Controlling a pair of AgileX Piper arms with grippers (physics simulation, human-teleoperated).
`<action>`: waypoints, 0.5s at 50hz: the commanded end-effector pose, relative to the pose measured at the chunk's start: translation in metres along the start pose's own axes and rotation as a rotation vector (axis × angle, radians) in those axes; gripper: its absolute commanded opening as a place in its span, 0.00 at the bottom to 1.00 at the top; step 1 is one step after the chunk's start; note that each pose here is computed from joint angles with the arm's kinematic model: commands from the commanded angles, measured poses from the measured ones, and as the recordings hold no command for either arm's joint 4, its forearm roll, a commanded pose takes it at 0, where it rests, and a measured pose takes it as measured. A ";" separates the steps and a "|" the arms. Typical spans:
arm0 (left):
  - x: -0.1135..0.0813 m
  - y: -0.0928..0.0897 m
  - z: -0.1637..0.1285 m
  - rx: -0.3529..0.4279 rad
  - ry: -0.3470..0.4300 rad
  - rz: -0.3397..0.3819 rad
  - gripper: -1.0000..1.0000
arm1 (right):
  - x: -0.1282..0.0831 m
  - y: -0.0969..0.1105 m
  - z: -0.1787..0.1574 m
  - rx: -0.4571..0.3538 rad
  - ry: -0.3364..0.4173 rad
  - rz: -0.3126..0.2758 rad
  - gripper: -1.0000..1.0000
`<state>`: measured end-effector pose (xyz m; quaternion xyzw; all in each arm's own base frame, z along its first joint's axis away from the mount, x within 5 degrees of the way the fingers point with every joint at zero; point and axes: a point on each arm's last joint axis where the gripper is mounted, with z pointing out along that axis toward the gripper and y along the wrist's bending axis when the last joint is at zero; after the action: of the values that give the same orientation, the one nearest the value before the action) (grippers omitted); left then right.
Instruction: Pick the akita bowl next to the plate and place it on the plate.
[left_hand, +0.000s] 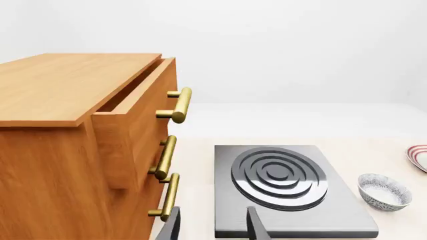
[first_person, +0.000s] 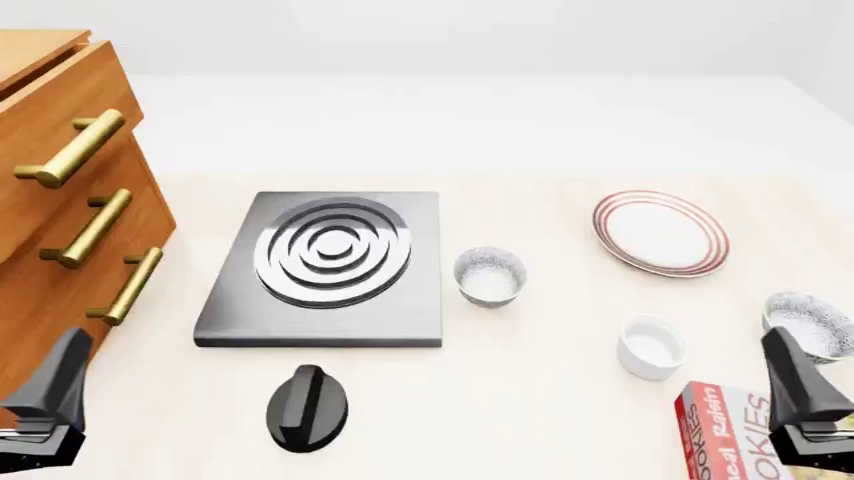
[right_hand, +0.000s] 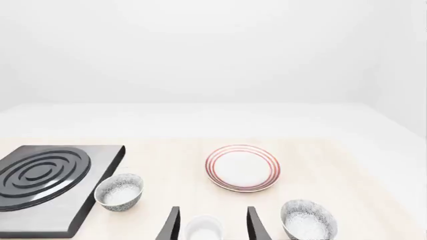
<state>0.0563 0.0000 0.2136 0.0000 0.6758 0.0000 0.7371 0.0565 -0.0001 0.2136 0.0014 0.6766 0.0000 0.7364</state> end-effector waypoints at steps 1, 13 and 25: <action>-0.001 0.000 0.000 0.000 0.001 0.000 1.00 | -0.001 -0.001 0.000 0.015 0.006 0.011 1.00; -0.001 0.000 0.000 0.000 0.001 0.000 1.00 | -0.011 -0.005 0.003 0.080 0.043 0.027 1.00; -0.001 0.000 0.000 0.000 0.001 0.000 1.00 | -0.060 -0.008 0.010 0.125 0.077 0.014 1.00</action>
<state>0.0566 0.0000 0.2143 0.0001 0.6761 0.0000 0.7368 0.0586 -0.0054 0.2428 0.0411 0.6926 -0.0237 0.7198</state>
